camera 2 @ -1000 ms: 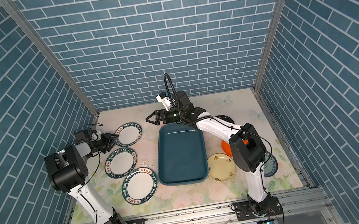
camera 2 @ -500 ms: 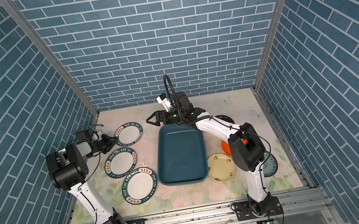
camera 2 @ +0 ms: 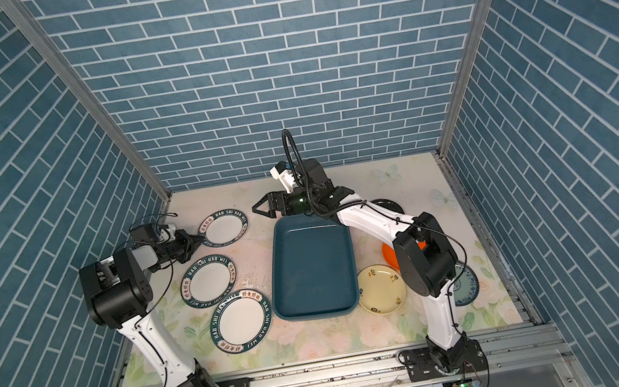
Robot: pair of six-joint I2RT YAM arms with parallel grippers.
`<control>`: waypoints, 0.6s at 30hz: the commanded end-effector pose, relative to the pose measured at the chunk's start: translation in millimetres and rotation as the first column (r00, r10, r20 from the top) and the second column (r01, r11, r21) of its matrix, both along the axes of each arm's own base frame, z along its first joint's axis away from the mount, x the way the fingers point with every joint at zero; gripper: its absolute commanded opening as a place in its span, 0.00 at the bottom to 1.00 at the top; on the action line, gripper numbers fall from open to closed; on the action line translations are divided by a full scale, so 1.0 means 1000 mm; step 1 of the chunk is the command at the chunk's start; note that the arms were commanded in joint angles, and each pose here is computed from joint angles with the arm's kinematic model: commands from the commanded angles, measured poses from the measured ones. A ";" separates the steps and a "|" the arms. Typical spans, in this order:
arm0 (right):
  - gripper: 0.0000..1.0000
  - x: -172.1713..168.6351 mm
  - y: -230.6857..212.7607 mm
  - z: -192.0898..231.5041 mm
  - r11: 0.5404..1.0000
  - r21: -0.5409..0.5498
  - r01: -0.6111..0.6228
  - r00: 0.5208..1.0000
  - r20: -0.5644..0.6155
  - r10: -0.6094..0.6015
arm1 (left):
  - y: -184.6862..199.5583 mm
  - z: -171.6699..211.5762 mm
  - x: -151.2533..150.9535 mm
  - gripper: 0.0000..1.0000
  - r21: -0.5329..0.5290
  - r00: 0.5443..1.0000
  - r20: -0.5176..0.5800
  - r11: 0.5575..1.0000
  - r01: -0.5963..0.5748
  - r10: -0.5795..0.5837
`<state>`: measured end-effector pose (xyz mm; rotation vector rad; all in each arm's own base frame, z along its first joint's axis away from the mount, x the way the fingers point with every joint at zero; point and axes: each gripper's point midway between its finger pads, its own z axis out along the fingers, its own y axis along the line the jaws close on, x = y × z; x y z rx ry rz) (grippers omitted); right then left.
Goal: Place the plates into the plastic bin on the countertop
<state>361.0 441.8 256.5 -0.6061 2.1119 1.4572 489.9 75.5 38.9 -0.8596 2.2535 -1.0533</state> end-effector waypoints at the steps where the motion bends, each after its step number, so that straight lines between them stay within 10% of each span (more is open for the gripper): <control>1: 0.98 -0.007 -0.004 0.016 1.000 0.010 -0.005 0.998 0.060 0.005 | 0.001 0.017 -0.004 0.01 0.004 1.000 0.013 1.000 -0.029 0.029; 18: 0.98 -0.015 -0.019 0.030 1.000 0.000 0.021 0.991 0.131 -0.021 | -0.040 0.138 -0.027 0.00 0.002 0.974 0.228 1.000 0.007 -0.007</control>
